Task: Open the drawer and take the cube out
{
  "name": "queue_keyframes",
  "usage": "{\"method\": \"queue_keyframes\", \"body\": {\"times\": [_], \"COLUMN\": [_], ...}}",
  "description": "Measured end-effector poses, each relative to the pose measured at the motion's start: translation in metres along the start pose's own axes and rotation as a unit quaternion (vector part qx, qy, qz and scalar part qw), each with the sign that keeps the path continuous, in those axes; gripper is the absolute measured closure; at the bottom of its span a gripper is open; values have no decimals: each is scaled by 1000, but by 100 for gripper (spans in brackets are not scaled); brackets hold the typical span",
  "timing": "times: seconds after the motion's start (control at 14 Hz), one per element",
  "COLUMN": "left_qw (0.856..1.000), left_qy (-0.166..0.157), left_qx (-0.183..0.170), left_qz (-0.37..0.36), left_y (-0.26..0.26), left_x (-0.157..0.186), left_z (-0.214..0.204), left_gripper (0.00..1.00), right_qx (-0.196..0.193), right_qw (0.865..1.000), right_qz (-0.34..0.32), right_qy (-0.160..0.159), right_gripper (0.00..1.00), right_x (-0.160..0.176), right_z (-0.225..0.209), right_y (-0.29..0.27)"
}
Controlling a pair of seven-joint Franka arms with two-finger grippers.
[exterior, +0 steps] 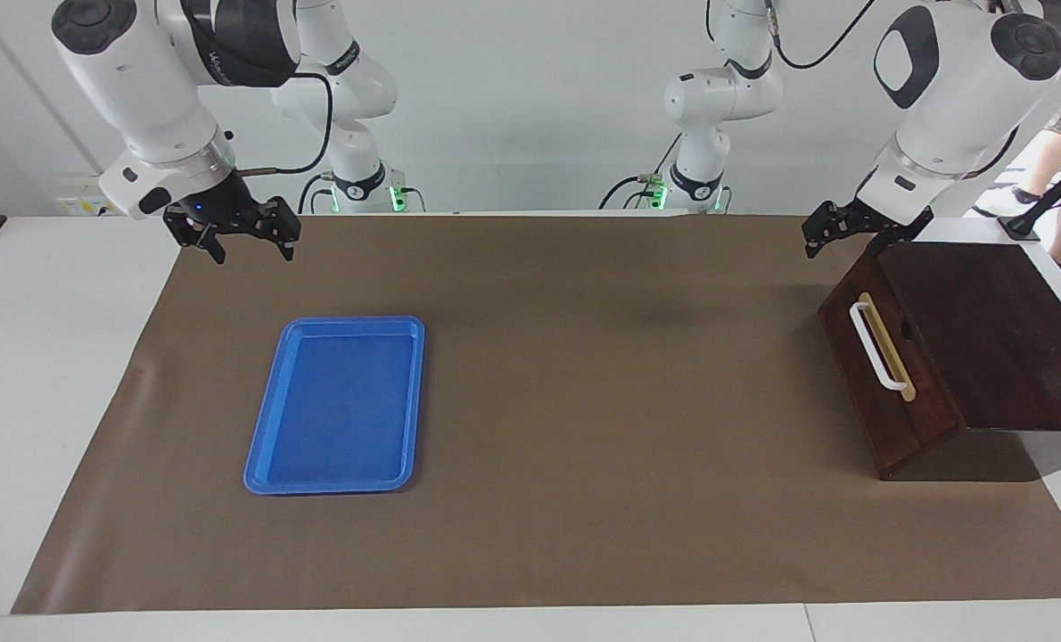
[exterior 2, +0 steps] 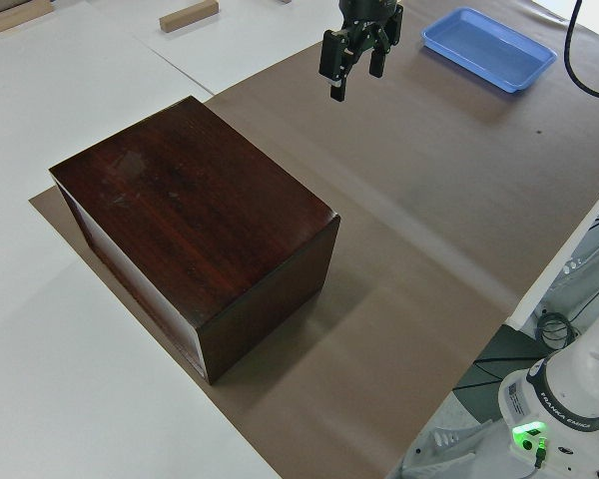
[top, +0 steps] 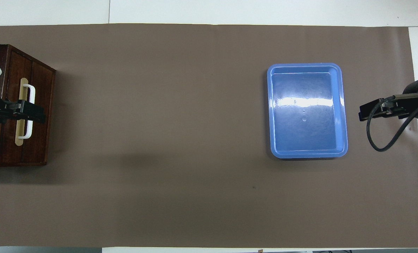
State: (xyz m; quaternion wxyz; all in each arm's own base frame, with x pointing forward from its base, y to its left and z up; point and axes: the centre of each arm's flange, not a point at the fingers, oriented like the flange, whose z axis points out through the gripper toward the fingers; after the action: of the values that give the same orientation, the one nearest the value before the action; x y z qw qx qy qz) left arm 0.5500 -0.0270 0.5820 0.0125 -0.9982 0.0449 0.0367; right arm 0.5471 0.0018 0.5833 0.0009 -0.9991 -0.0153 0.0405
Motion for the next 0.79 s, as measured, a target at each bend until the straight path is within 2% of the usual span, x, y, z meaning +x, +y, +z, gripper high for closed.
{"method": "queue_keyframes", "body": {"times": [0.21, 0.5, 0.79], "left_qw": [998, 988, 978], "left_qy": [22, 41, 44], "left_qx": [50, 141, 183], "left_qz": [8, 47, 86], "left_y": [-5, -7, -4], "left_x": [7, 22, 43], "left_z": [8, 49, 96], "left_gripper": [0, 0, 0], "right_qx": [0, 0, 0], "right_qw": [1000, 1000, 1000], "right_qz": [0, 0, 1], "right_qy": [0, 0, 3], "right_gripper": [0, 0, 0], "right_x": [0, 0, -2], "right_z": [0, 0, -3], "right_y": [0, 0, 1]}}
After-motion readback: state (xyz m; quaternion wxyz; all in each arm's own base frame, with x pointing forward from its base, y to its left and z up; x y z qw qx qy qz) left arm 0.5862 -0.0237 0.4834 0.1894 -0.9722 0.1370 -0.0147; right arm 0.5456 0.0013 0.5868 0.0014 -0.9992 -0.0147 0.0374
